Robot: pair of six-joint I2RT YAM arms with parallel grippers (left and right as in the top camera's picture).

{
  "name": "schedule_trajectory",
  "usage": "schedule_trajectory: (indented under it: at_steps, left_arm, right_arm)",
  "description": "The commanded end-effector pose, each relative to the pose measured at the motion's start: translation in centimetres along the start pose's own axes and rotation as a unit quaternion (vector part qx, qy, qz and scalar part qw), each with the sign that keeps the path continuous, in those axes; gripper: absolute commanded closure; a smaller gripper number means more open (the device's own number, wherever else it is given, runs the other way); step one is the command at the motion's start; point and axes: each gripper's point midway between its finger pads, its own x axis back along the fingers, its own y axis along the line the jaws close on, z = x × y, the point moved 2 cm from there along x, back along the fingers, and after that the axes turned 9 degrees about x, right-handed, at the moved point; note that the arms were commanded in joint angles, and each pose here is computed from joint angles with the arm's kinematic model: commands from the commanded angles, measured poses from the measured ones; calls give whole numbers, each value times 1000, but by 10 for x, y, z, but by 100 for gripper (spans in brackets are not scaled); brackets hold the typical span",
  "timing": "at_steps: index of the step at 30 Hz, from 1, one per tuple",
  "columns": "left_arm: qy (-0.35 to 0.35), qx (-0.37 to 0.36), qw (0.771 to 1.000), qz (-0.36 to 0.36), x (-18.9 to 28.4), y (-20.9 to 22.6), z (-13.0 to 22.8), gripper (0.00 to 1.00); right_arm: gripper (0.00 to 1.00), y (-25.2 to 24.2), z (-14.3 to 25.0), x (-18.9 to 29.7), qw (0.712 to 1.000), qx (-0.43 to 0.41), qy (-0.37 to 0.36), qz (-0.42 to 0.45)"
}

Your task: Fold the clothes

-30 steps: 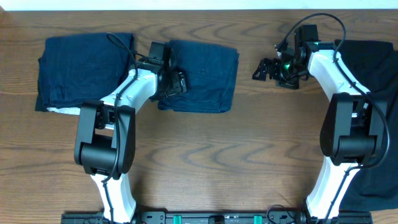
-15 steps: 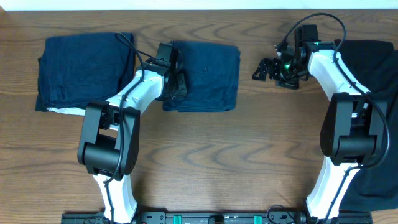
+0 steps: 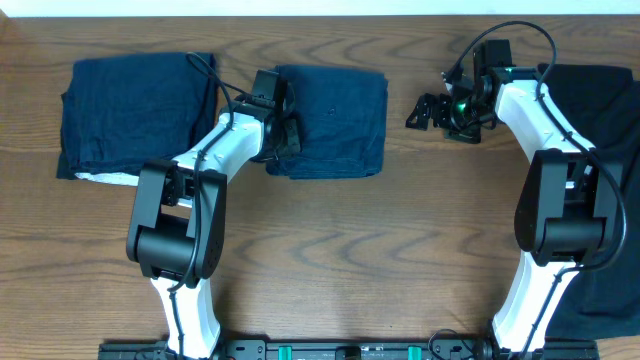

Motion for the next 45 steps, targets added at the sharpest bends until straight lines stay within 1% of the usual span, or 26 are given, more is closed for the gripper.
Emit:
schedule_trajectory:
  at_steps: [1,7,12,17,22,27,30,31,32,33,34,35,36,38,42,44,45]
  left_arm:
    - [17,-2,1000,-13,-15,6,7,94]
    - [-5,-5,1000,1,2,-4,-4,94]
    - [-28,-29,999,11,23,-10,-12,94]
    - [-57,-32,997,-50,36,8,-18,94]
    - [-43,-53,995,-76,37,18,-12,94]
    - [-52,-48,986,-150,43,47,-15,94]
    - [-52,-40,983,-172,46,59,-17,95]
    - [-50,-37,983,-173,47,62,-17,92]
    - [-48,-34,983,-175,47,65,-17,75]
    - [-46,-33,983,-176,47,67,-17,54]
    - [-45,-31,983,-178,48,68,-17,43]
    - [-44,-31,982,-178,48,69,-17,36]
    - [-43,-31,982,-179,49,69,-16,30]
    - [-44,-31,983,-178,51,68,-16,21]
    - [-53,-30,983,-173,60,66,-18,9]
    - [-43,-29,988,-146,60,58,-15,2]
    - [-34,-28,991,-127,58,52,-13,2]
  right_arm:
    - [1,5,-7,10,1000,15,-14,1]
    - [1,6,-7,10,1000,15,-14,1]
    - [1,5,-7,10,1000,15,-14,1]
    - [1,5,-7,10,1000,15,-14,1]
    - [1,6,-7,10,1000,15,-14,1]
    - [1,5,-7,10,1000,15,-14,1]
    - [1,5,-7,10,1000,15,-14,1]
    - [1,5,-7,10,1000,15,-14,1]
    - [1,6,-7,10,1000,15,-14,1]
    - [1,6,-7,10,1000,15,-14,1]
    - [1,6,-7,10,1000,15,-14,1]
    - [1,5,-7,10,1000,15,-14,1]
    - [1,5,-7,10,1000,15,-14,1]
    - [1,5,-7,10,1000,15,-14,1]
    - [1,6,-7,10,1000,15,-14,1]
    - [1,5,-7,10,1000,15,-14,1]
    - [1,6,-7,10,1000,15,-14,1]
